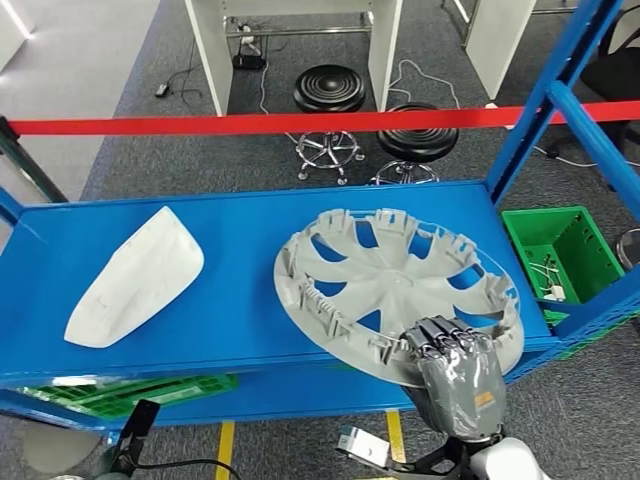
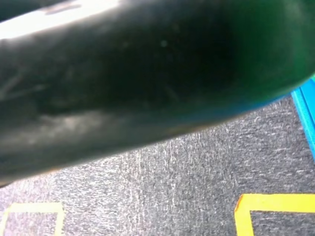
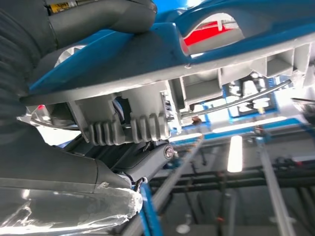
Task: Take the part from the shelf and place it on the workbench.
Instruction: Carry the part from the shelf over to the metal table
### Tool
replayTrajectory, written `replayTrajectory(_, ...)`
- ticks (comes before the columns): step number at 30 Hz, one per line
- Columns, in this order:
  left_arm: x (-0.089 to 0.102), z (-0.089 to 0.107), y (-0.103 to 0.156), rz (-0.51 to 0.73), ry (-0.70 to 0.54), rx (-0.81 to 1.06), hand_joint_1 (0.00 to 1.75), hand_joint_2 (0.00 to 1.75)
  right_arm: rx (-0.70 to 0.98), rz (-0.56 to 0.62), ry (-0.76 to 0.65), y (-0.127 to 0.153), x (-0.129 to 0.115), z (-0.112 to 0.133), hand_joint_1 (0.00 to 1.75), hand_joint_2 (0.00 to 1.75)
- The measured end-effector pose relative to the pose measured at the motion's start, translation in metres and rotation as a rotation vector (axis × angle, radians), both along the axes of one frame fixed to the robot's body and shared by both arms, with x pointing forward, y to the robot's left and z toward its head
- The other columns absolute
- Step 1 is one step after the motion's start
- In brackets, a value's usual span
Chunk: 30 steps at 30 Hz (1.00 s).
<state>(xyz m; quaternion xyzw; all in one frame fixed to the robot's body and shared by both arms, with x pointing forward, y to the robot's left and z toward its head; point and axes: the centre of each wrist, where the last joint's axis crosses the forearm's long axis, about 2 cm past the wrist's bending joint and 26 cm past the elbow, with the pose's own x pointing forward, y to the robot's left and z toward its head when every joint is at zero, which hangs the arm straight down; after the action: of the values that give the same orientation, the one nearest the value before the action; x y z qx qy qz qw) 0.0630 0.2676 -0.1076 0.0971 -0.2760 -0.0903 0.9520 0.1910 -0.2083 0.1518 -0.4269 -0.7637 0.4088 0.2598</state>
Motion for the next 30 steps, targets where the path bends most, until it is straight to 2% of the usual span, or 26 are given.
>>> replayTrajectory(7,0.002,0.000,0.000,-0.033,-0.022,-0.036,0.00,0.00,-0.005,0.063,-0.032,0.014,0.006,0.002,1.75,1.75)
replayTrajectory(11,0.001,0.000,0.001,-0.046,-0.035,-0.048,0.00,1.75,-0.020,0.091,-0.048,0.019,0.010,0.003,1.75,1.75)
replayTrajectory(21,0.003,0.000,0.002,-0.080,-0.065,-0.072,0.00,1.75,-0.045,0.149,-0.100,0.037,0.020,0.008,1.75,1.75)
replayTrajectory(30,0.007,0.001,0.001,-0.058,-0.060,-0.050,0.00,1.75,-0.053,0.165,-0.093,0.044,0.023,0.010,1.75,1.75)
